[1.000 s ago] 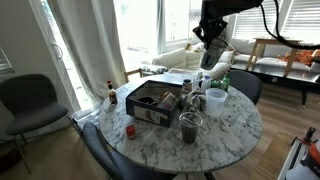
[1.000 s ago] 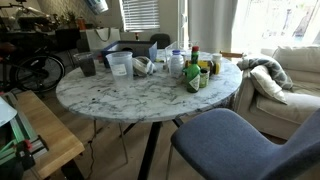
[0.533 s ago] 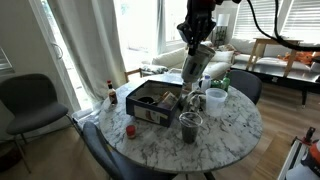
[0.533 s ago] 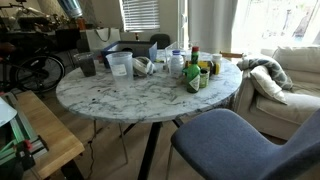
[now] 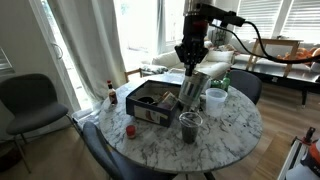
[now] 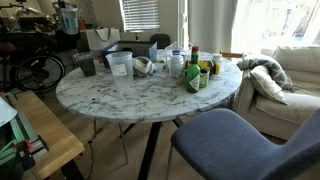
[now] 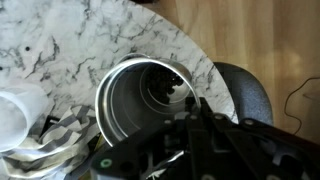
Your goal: Empty the silver cup into the smaller plastic cup
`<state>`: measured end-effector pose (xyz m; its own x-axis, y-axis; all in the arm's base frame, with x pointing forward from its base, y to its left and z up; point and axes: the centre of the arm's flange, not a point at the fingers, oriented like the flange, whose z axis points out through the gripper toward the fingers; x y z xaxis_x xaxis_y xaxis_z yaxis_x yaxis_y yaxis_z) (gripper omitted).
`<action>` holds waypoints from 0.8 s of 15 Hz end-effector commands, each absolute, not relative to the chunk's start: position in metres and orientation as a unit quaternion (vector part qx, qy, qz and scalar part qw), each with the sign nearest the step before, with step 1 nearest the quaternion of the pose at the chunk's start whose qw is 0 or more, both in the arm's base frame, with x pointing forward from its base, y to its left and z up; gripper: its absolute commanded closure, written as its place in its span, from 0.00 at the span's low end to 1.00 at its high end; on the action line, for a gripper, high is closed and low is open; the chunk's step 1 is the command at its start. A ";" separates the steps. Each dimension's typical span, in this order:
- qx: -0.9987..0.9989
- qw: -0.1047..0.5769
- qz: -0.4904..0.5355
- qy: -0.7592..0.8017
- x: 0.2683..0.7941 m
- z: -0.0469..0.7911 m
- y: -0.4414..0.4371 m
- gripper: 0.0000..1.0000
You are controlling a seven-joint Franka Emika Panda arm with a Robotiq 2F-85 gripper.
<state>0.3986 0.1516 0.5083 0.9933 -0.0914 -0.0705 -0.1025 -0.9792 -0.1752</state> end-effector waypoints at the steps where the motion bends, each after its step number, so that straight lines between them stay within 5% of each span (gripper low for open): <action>1: -0.984 0.154 0.066 0.060 0.418 0.456 0.135 0.99; 7: -0.968 0.222 0.033 0.113 0.430 0.395 0.104 0.99; 12: -0.971 0.206 0.039 0.116 0.435 0.402 0.104 0.96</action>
